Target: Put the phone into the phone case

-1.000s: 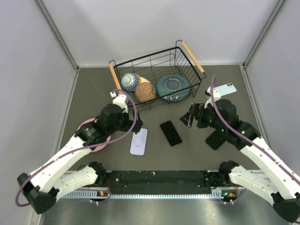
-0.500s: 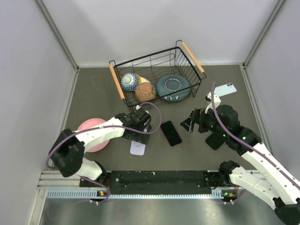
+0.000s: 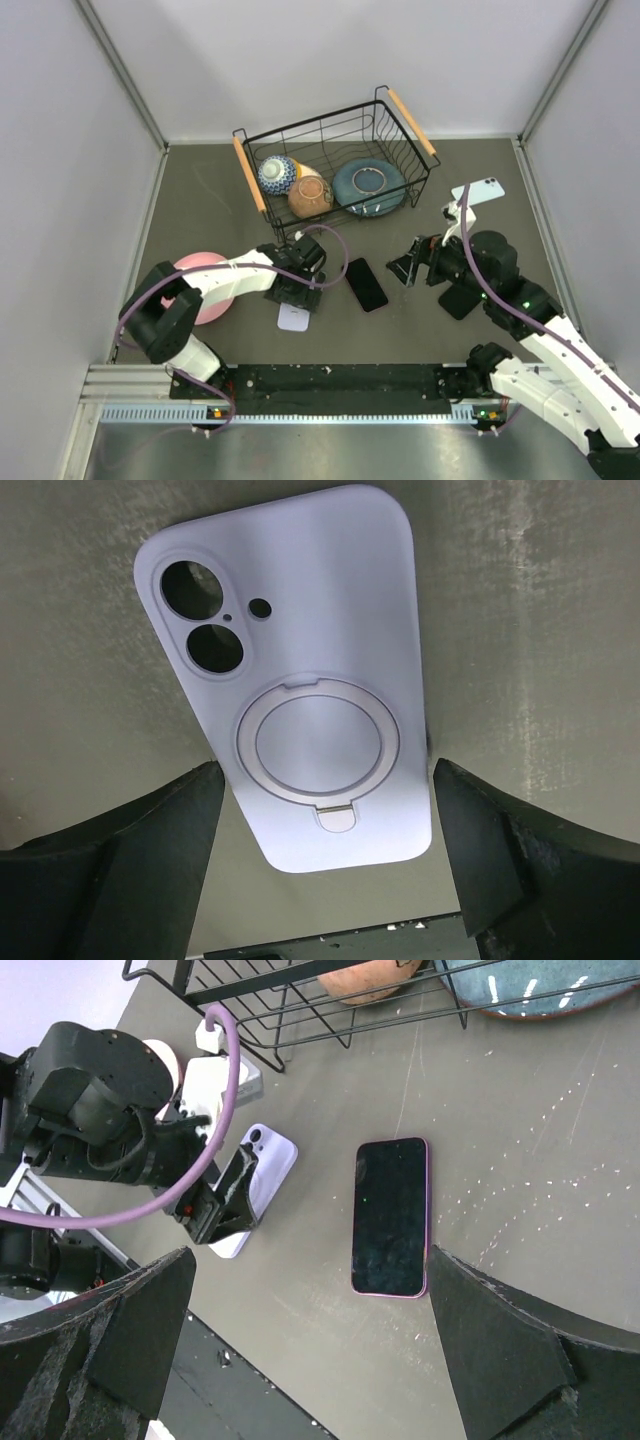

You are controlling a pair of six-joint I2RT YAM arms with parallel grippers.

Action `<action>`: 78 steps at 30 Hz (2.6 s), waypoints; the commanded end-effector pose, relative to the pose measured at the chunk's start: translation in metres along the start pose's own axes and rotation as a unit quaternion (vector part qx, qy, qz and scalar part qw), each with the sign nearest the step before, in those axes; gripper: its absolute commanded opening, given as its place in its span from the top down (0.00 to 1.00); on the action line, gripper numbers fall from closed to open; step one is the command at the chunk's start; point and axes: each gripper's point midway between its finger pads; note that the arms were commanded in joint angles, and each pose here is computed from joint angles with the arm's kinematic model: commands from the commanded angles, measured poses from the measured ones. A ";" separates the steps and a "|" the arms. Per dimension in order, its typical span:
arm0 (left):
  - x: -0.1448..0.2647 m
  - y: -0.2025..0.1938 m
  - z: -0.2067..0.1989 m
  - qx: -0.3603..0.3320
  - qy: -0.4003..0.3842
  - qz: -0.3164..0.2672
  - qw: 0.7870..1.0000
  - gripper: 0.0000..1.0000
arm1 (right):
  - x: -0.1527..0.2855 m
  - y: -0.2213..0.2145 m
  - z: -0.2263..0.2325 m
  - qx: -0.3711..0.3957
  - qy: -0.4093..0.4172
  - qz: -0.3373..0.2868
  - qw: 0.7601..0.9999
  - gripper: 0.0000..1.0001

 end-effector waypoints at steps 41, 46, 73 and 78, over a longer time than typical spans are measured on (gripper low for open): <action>0.139 0.032 -0.121 0.072 -0.529 -0.142 0.834 0.51 | -0.071 -0.053 0.056 -0.261 0.207 0.027 0.942 0.48; 0.138 0.030 -0.121 0.065 -0.529 -0.142 0.834 0.51 | -0.077 -0.053 0.064 -0.277 0.229 0.040 0.932 0.51; 0.116 0.036 -0.100 0.068 -0.440 -0.152 0.882 0.01 | -0.082 -0.055 0.074 -0.278 0.199 0.070 0.937 1.00; 0.115 0.042 -0.056 0.083 -0.315 -0.179 0.929 0.01 | -0.089 -0.066 0.060 -0.210 0.086 0.109 0.968 1.00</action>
Point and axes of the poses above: each gripper's point midway between its finger pads, its own x axis back along the fingers, its own z axis along the line the jaws close on, y = z × x, and after that the axes turned 3 degrees about x, right-handed
